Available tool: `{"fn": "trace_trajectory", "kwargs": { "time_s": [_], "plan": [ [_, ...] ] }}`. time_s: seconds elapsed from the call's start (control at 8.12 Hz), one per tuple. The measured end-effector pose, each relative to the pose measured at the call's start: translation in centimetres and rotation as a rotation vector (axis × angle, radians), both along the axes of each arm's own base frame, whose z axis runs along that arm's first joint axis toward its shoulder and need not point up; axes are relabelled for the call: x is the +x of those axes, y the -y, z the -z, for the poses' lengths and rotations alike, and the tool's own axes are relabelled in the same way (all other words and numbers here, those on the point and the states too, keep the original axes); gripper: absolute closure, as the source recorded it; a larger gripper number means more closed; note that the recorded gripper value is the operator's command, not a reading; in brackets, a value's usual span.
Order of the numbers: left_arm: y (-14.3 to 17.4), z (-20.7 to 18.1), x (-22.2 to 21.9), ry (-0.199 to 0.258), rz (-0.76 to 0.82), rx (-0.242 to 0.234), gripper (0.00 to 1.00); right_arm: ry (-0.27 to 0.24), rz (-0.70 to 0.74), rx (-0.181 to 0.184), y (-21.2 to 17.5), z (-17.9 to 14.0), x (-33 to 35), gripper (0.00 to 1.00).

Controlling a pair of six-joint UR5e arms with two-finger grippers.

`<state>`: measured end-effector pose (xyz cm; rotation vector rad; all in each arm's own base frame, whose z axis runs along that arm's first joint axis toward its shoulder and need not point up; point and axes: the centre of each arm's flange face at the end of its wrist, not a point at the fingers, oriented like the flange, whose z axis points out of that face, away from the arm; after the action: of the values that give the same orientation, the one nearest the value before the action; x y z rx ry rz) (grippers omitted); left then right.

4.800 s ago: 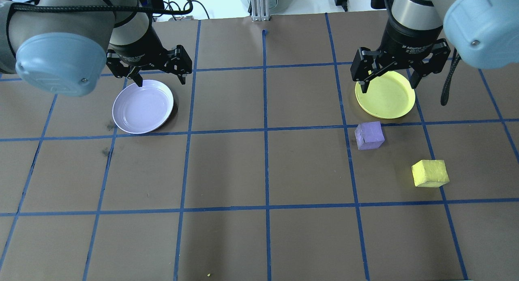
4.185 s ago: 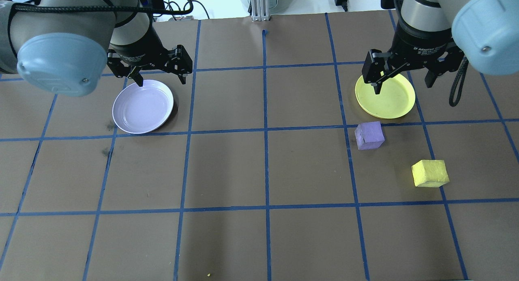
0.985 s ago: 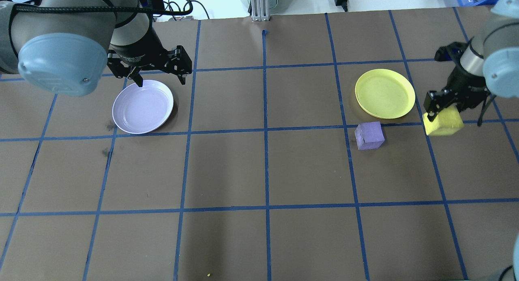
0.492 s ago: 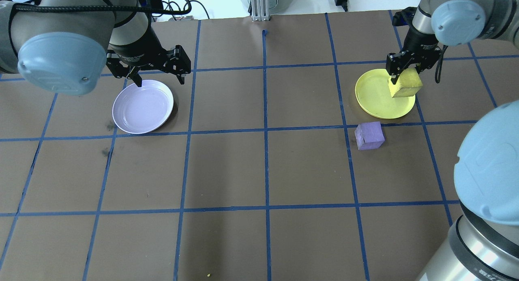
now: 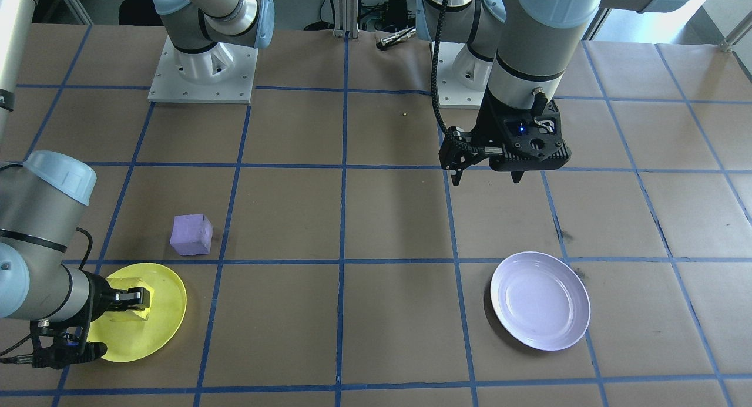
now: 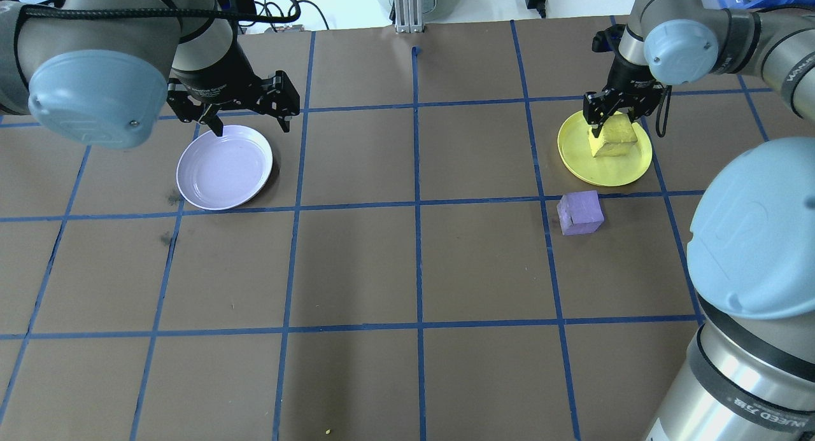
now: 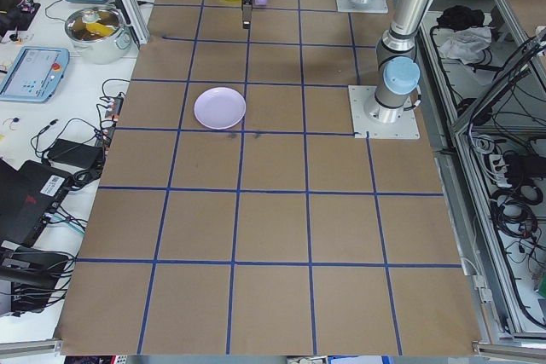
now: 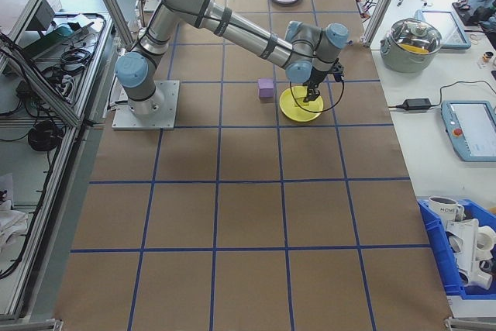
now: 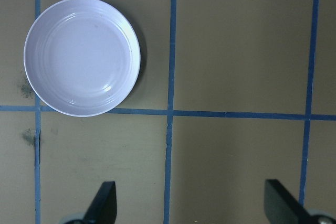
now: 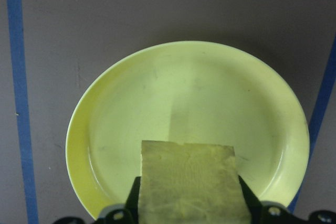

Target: Sort blocks by color into plates

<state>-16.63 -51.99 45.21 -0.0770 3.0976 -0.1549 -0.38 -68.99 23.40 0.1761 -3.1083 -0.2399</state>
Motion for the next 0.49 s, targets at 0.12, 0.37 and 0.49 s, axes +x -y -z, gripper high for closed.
{"fn": "trace_trajectory", "kwargs": {
  "time_s": [0.12,0.37,0.49],
  "plan": [
    [0.01,0.00,0.01,0.000,0.000,0.000,0.00,0.000,0.002,-0.002,0.04,0.11,0.03,0.14],
    [0.02,0.00,0.06,0.000,-0.001,0.000,0.00,0.001,0.002,-0.004,-0.03,0.04,0.11,0.11],
    [0.02,0.00,0.06,0.000,-0.001,0.000,0.00,0.000,0.003,-0.008,-0.09,-0.28,0.31,0.11]
  ]
}}
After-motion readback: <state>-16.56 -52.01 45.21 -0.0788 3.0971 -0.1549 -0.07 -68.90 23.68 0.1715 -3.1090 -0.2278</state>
